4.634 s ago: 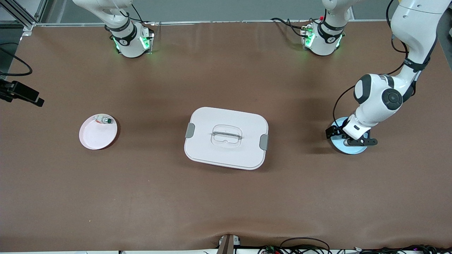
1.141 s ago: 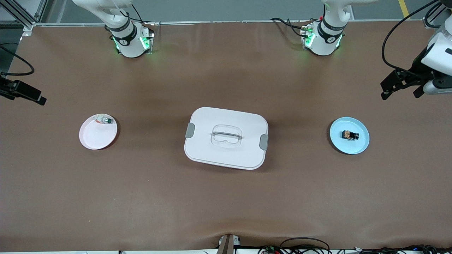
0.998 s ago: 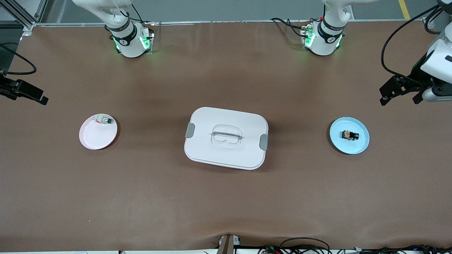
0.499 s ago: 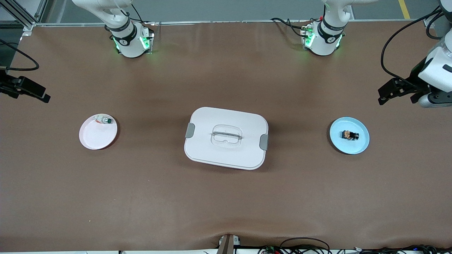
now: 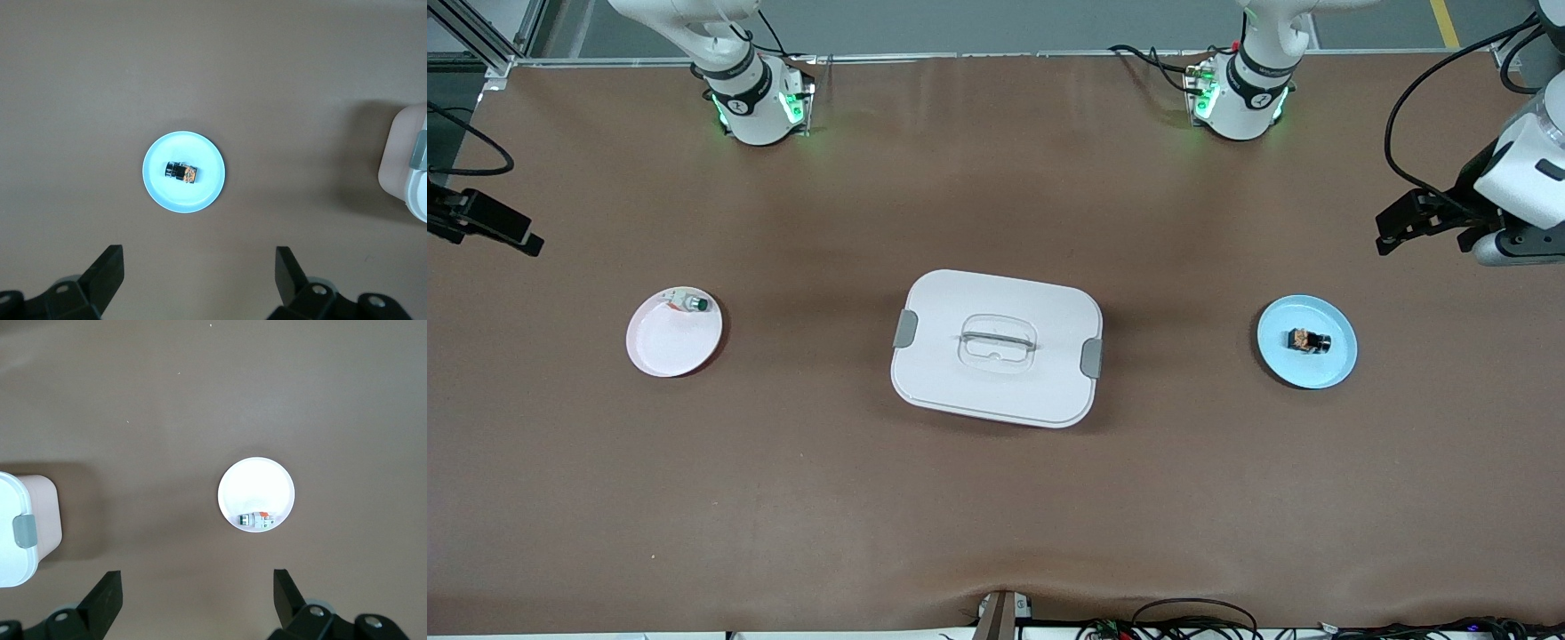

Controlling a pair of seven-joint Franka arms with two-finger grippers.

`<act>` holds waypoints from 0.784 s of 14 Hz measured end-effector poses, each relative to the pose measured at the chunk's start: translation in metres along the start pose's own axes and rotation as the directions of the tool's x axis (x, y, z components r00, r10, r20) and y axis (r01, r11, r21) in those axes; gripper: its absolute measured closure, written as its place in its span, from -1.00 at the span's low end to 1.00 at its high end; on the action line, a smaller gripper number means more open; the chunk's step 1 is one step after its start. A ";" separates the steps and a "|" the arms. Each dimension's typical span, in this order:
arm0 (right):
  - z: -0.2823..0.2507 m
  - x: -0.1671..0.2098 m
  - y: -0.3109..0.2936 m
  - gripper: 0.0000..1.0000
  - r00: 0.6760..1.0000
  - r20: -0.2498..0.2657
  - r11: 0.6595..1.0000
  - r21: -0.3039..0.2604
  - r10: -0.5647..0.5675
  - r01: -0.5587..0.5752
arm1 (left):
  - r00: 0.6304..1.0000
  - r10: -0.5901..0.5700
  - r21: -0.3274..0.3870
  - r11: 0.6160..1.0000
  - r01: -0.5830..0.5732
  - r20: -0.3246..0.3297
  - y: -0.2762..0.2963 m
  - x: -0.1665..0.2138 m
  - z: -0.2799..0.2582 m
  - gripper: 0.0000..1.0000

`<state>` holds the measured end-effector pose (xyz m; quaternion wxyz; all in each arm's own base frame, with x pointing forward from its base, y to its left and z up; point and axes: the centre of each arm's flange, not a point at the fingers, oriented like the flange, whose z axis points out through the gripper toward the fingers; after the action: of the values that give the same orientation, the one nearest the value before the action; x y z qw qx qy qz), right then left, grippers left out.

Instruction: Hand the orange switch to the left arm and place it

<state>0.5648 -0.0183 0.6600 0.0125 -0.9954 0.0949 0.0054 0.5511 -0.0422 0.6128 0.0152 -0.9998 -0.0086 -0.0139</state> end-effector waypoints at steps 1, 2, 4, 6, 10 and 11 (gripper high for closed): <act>0.000 -0.001 0.000 -1.00 1.000 -0.006 1.000 0.001 0.000 0.000 | 1.000 0.000 0.000 1.000 0.000 0.001 0.000 0.000 0.000 -1.00; 0.000 -0.002 0.001 -1.00 1.000 -0.014 1.000 0.003 0.000 0.000 | 1.000 0.001 0.000 1.000 -0.001 0.002 0.000 0.000 0.000 -1.00; 0.001 -0.004 0.001 -1.00 1.000 -0.021 1.000 0.004 -0.002 0.002 | 1.000 0.005 0.001 1.000 -0.005 0.008 0.001 -0.001 0.001 -1.00; 0.001 -0.006 0.001 -1.00 0.999 -0.023 1.000 0.004 -0.024 0.024 | 1.000 0.025 -0.002 1.000 -0.025 0.014 0.000 -0.001 0.001 -1.00; -0.001 -0.006 0.004 -1.00 0.993 -0.031 0.993 -0.013 -0.117 0.117 | 0.999 0.036 -0.021 0.999 -0.036 0.016 0.000 -0.001 0.001 -1.00; -0.001 -0.006 0.004 -1.00 0.992 -0.031 0.992 -0.014 -0.122 0.122 | 0.999 0.036 -0.022 0.999 -0.036 0.017 0.000 -0.001 0.001 -1.00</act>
<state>0.5579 -0.0208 0.6605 0.0053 -0.9994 0.0339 -0.0108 0.5497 -0.0424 0.6116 0.0047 -0.9999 0.0095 -0.0051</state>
